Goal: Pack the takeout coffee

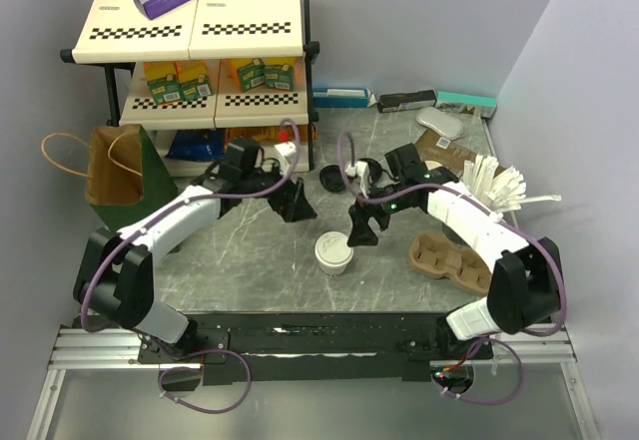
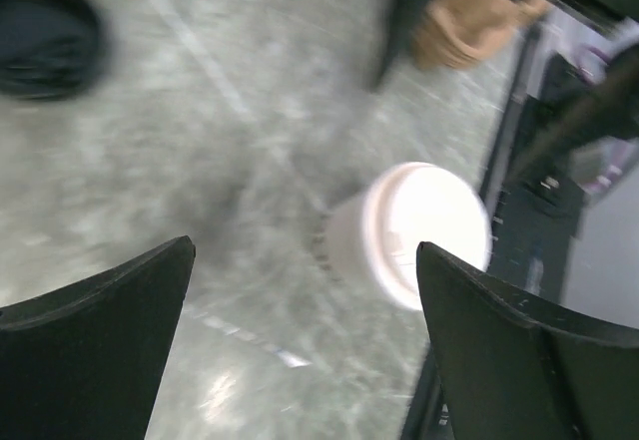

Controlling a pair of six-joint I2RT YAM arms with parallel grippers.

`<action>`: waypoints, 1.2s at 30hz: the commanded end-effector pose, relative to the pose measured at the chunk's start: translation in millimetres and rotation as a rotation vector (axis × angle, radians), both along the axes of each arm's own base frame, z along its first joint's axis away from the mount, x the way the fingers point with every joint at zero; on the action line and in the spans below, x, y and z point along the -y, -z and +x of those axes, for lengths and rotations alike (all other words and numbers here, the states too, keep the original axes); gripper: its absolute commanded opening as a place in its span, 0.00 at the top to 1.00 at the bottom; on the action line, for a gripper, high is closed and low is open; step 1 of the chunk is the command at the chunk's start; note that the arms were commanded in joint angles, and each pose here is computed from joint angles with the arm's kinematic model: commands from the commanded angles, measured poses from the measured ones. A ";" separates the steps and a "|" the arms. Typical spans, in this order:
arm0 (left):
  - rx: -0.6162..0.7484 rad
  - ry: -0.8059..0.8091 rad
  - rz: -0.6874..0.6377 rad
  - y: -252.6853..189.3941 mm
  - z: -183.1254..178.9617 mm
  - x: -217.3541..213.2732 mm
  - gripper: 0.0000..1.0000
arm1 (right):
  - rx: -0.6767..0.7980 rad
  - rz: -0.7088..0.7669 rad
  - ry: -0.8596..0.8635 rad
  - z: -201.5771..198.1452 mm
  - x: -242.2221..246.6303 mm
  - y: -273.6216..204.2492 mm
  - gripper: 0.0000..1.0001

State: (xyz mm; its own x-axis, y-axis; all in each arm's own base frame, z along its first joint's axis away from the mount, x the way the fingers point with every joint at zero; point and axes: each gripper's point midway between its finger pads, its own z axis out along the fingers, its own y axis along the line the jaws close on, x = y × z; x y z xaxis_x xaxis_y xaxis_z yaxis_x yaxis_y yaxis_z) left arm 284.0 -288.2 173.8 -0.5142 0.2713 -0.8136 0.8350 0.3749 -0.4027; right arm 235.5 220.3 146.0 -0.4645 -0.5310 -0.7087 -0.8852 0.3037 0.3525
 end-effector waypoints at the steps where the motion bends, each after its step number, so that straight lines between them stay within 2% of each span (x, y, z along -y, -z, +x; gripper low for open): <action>1: 0.141 -0.130 0.016 -37.6 34.1 -39.4 0.01 | 0.214 -0.122 -0.190 -15.7 12.3 1.4 0.00; 4: 0.166 -0.228 0.021 -48.4 53.2 -67.7 0.01 | 0.226 -0.176 -0.254 -30.6 14.2 14.8 0.00; 6: 0.179 -0.274 0.020 -55.1 61.6 -80.3 0.01 | 0.236 -0.222 -0.237 -29.6 15.4 26.3 0.00; 9: 0.201 -0.336 0.022 -63.5 71.9 -97.8 0.01 | 0.175 -0.244 -0.169 -30.5 9.3 32.0 0.00; 16: 0.201 -0.382 -0.001 -72.5 70.9 -108.6 0.01 | 0.052 -0.251 0.005 -30.8 -5.7 41.2 0.00; 22: 0.201 -0.446 -0.005 -82.0 74.7 -124.2 0.00 | -0.036 -0.245 0.008 -53.5 -22.9 51.7 0.00; 26: 0.194 -0.475 -0.002 -84.7 77.7 -133.0 0.01 | -0.029 -0.246 0.065 -54.0 -27.2 57.7 0.00; 31: 0.175 -0.489 -0.009 -84.6 76.1 -138.3 0.01 | 0.023 -0.203 0.188 -33.9 -33.7 58.8 0.00; 36: 0.160 -0.484 -0.009 -81.6 70.4 -139.6 0.01 | 0.035 -0.147 0.225 -17.5 -51.0 55.1 0.00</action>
